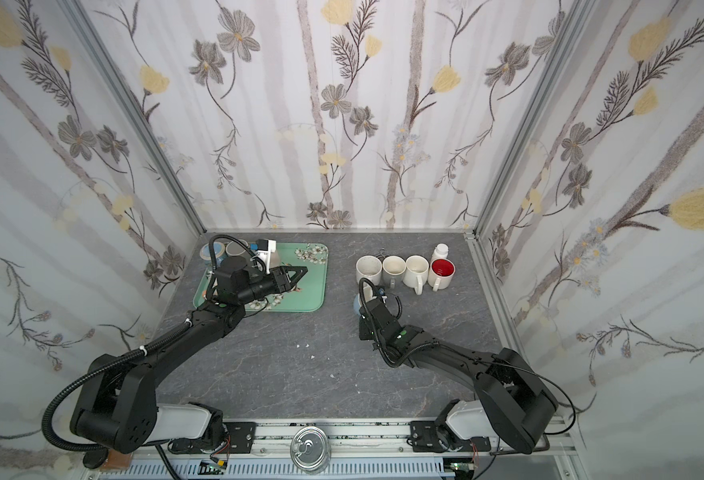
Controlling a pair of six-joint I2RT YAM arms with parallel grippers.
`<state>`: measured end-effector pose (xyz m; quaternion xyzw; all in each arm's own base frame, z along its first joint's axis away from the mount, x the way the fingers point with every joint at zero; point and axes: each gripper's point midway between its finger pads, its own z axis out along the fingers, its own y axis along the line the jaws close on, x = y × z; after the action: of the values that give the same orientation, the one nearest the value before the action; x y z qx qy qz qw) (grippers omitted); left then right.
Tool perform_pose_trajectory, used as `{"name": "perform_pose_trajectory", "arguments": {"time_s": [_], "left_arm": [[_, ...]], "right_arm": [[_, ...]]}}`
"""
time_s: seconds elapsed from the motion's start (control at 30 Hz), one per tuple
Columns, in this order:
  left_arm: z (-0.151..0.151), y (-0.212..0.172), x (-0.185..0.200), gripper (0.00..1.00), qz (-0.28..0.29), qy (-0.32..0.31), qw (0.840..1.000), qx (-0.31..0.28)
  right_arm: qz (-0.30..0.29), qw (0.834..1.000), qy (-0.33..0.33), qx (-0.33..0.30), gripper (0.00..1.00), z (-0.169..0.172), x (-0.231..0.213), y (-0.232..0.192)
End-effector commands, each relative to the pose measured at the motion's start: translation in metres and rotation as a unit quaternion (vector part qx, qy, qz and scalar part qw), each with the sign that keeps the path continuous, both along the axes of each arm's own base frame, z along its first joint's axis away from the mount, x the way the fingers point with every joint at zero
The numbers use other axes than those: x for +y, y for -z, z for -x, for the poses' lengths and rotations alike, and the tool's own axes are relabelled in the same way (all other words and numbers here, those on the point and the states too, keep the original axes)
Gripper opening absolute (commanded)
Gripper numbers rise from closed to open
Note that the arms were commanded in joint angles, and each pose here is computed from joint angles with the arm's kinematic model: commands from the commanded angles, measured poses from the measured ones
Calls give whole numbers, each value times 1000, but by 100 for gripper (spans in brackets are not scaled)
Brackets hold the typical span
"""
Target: Turn the mug right side up
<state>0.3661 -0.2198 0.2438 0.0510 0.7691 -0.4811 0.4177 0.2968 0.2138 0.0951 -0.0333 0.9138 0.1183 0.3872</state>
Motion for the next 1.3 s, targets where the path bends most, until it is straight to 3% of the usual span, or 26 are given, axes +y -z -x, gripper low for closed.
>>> {"name": "perform_pose_trajectory", "arguments": {"time_s": [0.0,0.23,0.4,0.53,0.77,0.9,1.0,1.07,1.13,1.2,1.27], "left_arm": [[-1,1,1,46,-13,2,1000,-4],[0,4,5,46,-16,-2,1000,0],[1,0,10,47,-20,-8,1000,-4],[1,-4,14,47,-23,-13,1000,-8],[1,-12,29,48,-37,-30,999,-15],[-2,-17,58,49,-66,-77,995,-16],[-9,-9,104,51,-118,-172,978,9],[-10,-1,143,53,-157,-247,956,31],[-8,8,181,61,-188,-308,932,43],[-5,20,211,65,-197,-347,915,61],[-5,32,233,68,-192,-357,911,83]], "right_arm": [[13,999,16,-27,0,-12,-1,-8],[34,999,17,-8,0,-16,1,3],[30,999,21,-4,20,-21,6,0],[32,999,21,0,29,-21,7,0],[29,999,20,-1,32,-22,8,-6],[23,1000,19,-8,34,-21,7,-15],[16,1000,16,-12,37,-19,8,-25],[3,1000,13,-18,41,-18,10,-34],[-19,999,7,-25,45,-16,13,-43],[-42,999,-2,-32,46,-14,18,-51],[-63,997,-9,-35,47,-12,23,-57]]}}
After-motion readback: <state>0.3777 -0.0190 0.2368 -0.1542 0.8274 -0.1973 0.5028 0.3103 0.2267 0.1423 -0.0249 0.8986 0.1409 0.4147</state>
